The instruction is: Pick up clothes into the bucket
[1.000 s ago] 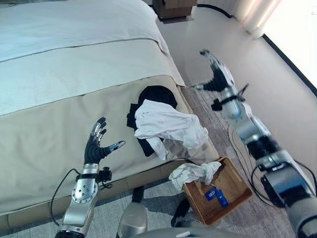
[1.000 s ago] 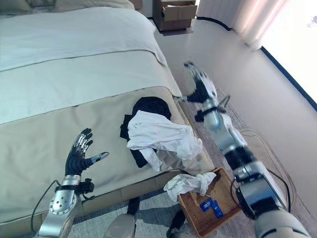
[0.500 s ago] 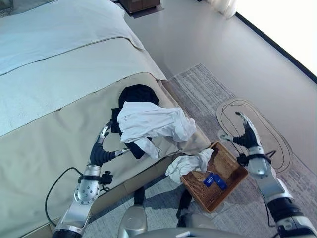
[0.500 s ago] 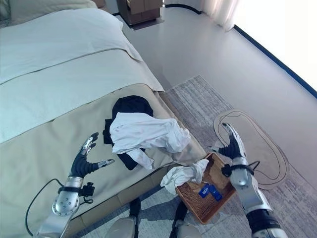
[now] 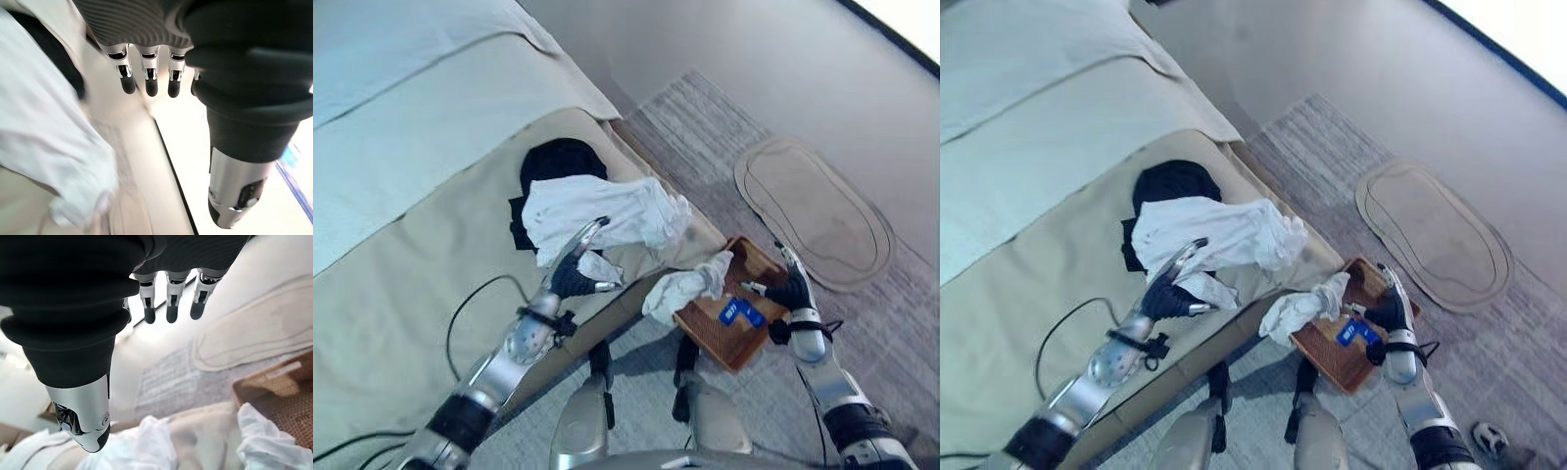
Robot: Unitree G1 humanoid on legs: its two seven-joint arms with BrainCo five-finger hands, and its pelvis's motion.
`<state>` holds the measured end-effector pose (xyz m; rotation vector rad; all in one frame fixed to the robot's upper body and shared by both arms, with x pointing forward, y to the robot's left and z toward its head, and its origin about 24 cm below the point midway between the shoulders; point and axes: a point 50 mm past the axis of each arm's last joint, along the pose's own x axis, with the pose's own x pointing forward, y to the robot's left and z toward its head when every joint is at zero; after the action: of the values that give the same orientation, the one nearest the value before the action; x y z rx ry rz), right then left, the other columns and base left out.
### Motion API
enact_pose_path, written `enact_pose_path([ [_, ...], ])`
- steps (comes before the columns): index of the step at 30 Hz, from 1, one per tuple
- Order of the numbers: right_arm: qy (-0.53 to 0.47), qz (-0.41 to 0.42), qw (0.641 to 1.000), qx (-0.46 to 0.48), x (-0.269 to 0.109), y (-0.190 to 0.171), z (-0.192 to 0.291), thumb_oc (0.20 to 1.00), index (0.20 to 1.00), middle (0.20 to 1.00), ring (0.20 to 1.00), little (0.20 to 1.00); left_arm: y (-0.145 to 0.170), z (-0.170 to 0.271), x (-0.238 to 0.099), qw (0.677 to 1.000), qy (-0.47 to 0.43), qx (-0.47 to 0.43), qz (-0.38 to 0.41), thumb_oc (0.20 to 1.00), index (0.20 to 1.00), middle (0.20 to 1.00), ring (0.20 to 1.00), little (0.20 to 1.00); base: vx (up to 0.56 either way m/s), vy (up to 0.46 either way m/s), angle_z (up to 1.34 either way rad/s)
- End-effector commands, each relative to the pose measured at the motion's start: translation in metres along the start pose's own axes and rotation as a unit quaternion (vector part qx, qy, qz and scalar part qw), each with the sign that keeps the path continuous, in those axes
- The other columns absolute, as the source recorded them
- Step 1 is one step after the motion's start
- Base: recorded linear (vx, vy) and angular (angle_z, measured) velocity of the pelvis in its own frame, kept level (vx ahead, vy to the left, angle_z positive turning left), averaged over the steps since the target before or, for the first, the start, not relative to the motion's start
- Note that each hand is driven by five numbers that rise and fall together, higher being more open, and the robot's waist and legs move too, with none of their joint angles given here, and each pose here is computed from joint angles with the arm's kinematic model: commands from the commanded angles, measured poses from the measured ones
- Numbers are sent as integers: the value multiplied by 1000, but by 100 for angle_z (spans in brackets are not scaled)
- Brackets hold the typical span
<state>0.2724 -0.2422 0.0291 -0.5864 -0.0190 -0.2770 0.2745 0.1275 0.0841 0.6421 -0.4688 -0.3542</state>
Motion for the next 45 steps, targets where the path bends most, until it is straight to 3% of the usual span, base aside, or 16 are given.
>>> enact_pose_path([
  [1,-75,-34,996,29,13,-9,32,1000,1000,1000,1000,1000,-3,3,12,999,-26,28,7,1000,1000,1000,1000,1000,-94,-2,-21],
  [10,-113,-62,991,40,36,-9,59,1000,1000,1000,1000,1000,-8,12,59,995,-51,86,22,1000,1000,1000,1000,1000,-111,-19,-7],
  [16,-125,-90,987,43,52,-10,75,1000,1000,1000,1000,1000,0,3,90,979,-17,194,59,1000,1000,1000,1000,1000,-80,-15,-5],
  [23,-161,-115,979,46,54,-19,91,1000,1000,1000,1000,1000,31,-21,93,927,36,366,78,1000,1000,1000,1000,1000,-35,7,-10],
  [24,-166,-119,978,44,53,-21,92,1000,1000,1000,1000,1000,41,-27,94,907,56,411,76,1000,1000,1000,1000,1000,-19,-10,-6],
  [30,-190,-119,974,45,50,-24,101,1000,1000,1000,1000,1000,70,-37,94,857,94,499,84,1000,1000,1000,1000,1000,25,-12,-5],
  [36,-230,-112,965,65,47,-22,120,1000,1000,1000,1000,1000,85,-36,101,841,105,524,91,1000,1000,1000,1000,1000,14,-4,-4],
  [45,-270,-98,953,99,43,-9,142,1000,1000,1000,1000,1000,95,-16,118,849,60,504,147,1000,1000,1000,1000,1000,1,14,-5],
])
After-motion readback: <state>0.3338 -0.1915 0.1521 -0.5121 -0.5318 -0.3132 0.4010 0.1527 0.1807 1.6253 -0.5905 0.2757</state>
